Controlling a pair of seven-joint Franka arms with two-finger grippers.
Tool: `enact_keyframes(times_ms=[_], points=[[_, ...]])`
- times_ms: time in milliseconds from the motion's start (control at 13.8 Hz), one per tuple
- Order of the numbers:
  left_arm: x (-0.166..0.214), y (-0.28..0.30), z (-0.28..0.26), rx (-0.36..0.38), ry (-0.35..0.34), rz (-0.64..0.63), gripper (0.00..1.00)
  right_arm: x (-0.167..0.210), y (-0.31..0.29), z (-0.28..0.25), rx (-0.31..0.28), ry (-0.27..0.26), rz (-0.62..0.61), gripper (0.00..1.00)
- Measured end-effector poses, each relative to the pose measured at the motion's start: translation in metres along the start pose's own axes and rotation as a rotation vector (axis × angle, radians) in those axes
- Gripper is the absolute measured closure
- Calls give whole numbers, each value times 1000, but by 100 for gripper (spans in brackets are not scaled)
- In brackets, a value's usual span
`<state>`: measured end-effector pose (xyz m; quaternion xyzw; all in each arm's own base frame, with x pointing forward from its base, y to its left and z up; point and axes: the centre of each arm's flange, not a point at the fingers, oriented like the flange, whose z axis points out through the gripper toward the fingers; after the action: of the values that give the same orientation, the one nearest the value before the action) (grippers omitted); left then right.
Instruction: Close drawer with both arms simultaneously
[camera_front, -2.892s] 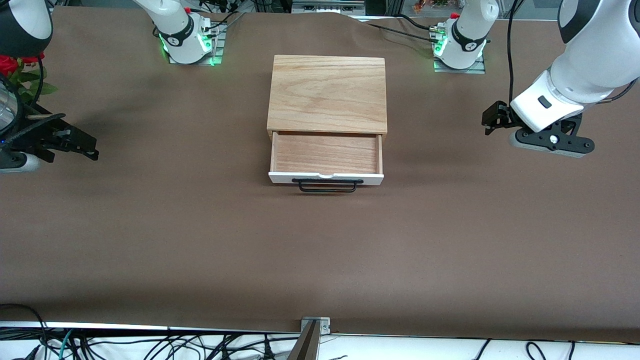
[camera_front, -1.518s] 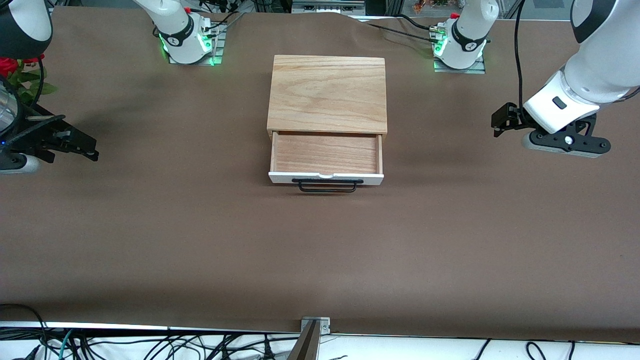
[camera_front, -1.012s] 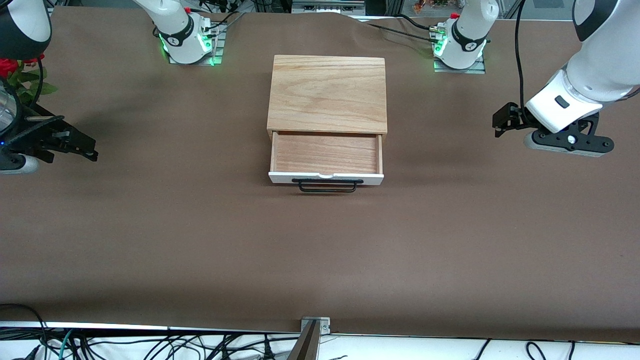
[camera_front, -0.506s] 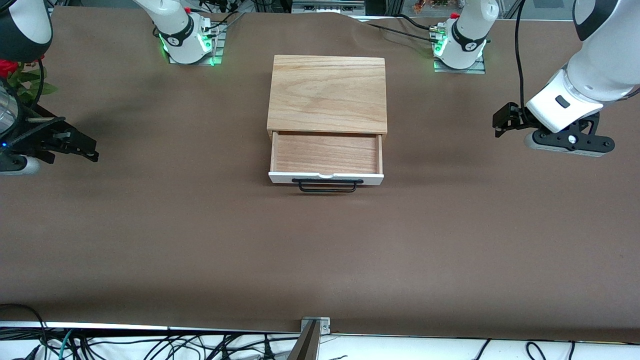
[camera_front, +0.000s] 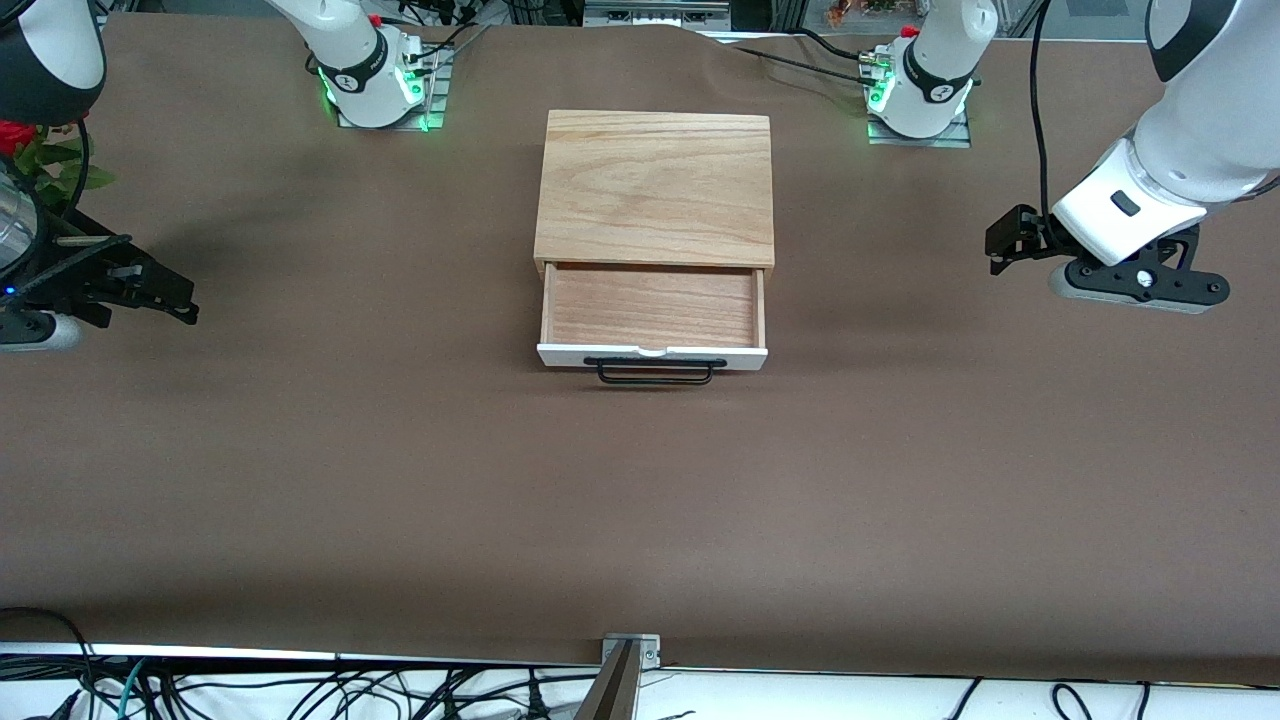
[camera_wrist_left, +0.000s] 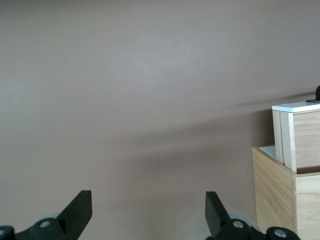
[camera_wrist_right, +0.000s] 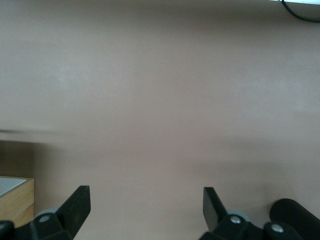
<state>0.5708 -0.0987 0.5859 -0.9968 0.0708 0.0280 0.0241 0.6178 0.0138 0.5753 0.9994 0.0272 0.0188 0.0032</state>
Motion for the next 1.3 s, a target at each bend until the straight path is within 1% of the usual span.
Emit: enact_keyframes(times_ms=[578,723,867,1012,1301], points=[[0,0,0,0,0,0,0,1,-2,1,4,1,-2,0],[0,0,0,0,0,0,0,6,-11,5,10,21,-16,0],[0,0,0,0,1,0,0,17,-38,19,22,40,-58,0],[0,0,-1,0,1,0,0,31,-76,44,39,55,-115,0],[0,0,-1,0,2,0,0,49,-141,84,88,109,-200,0]])
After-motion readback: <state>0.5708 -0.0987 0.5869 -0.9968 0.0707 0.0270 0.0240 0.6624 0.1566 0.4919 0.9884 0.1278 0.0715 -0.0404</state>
